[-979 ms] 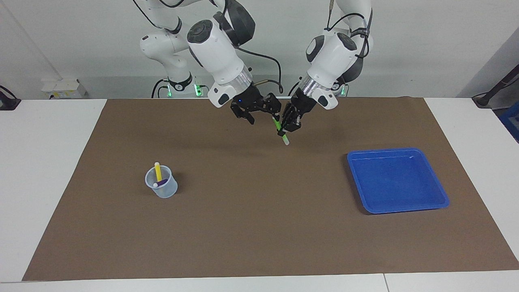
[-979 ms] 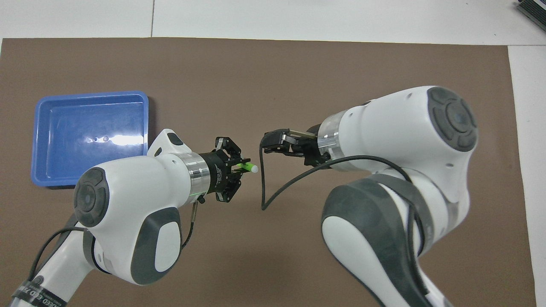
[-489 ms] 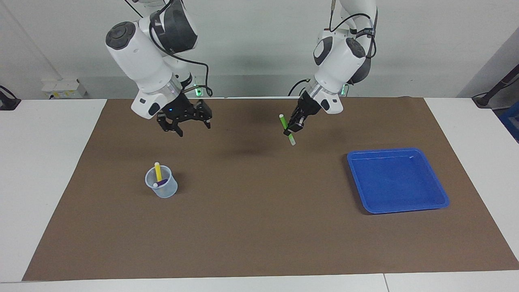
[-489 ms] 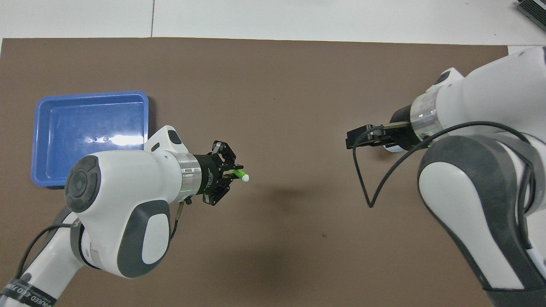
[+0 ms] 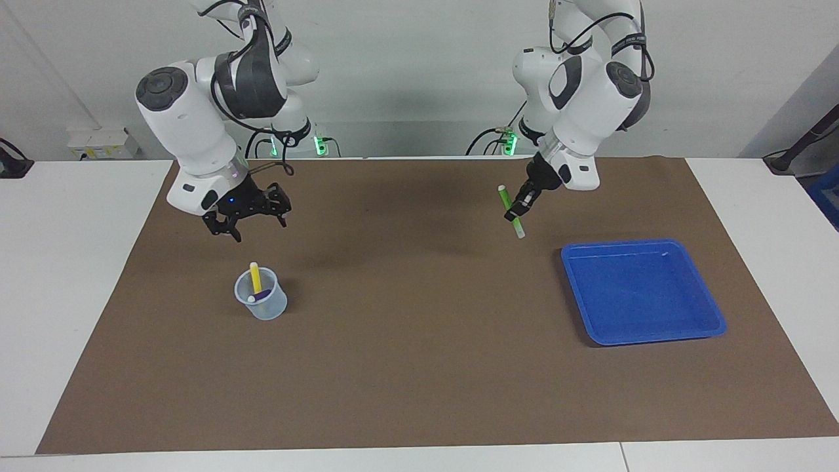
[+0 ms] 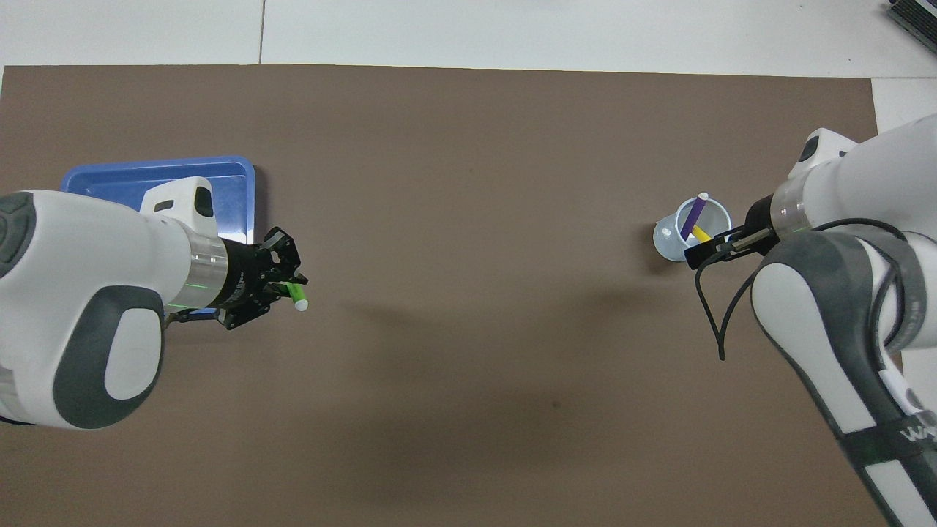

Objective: Right arm passes pens to left for tray arrangement
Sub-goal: 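Move the green pen to the tray while the right gripper returns to the cup, then lower the green pen into the tray and open the left gripper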

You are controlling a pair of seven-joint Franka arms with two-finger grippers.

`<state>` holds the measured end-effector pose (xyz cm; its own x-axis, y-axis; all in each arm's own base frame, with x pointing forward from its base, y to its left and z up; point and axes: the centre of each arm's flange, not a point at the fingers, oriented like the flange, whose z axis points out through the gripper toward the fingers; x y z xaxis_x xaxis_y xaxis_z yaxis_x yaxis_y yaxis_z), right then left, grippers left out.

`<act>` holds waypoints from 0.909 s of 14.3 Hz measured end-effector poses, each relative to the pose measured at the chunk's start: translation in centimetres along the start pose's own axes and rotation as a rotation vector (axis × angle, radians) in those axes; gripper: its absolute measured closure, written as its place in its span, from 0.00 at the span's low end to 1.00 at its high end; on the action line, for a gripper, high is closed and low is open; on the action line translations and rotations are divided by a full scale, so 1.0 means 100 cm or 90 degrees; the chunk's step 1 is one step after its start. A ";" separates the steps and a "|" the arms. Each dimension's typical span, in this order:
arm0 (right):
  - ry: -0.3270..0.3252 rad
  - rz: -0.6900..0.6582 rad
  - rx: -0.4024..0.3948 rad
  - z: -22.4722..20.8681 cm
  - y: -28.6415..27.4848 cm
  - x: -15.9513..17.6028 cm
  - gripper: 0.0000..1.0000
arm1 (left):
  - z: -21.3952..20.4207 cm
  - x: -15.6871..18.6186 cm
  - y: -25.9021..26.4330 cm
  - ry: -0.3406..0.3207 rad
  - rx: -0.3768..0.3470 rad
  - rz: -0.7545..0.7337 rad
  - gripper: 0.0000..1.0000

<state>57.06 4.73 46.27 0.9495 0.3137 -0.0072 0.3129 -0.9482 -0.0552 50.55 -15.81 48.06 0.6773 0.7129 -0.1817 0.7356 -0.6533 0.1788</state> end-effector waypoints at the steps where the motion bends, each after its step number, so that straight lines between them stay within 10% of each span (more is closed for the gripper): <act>1: -0.006 -0.003 -0.007 0.010 0.001 -0.002 0.16 | -0.006 0.015 -0.009 0.018 0.016 0.035 0.82; 13: 0.001 -0.010 -0.050 0.057 0.019 0.001 0.42 | -0.065 0.196 -0.136 0.158 0.025 0.328 0.82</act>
<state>57.57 3.25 40.50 0.9444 0.3288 -0.0055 0.3289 -0.9441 0.0236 53.80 8.68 48.37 0.9296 0.3354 0.1531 0.3142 -0.9379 0.1469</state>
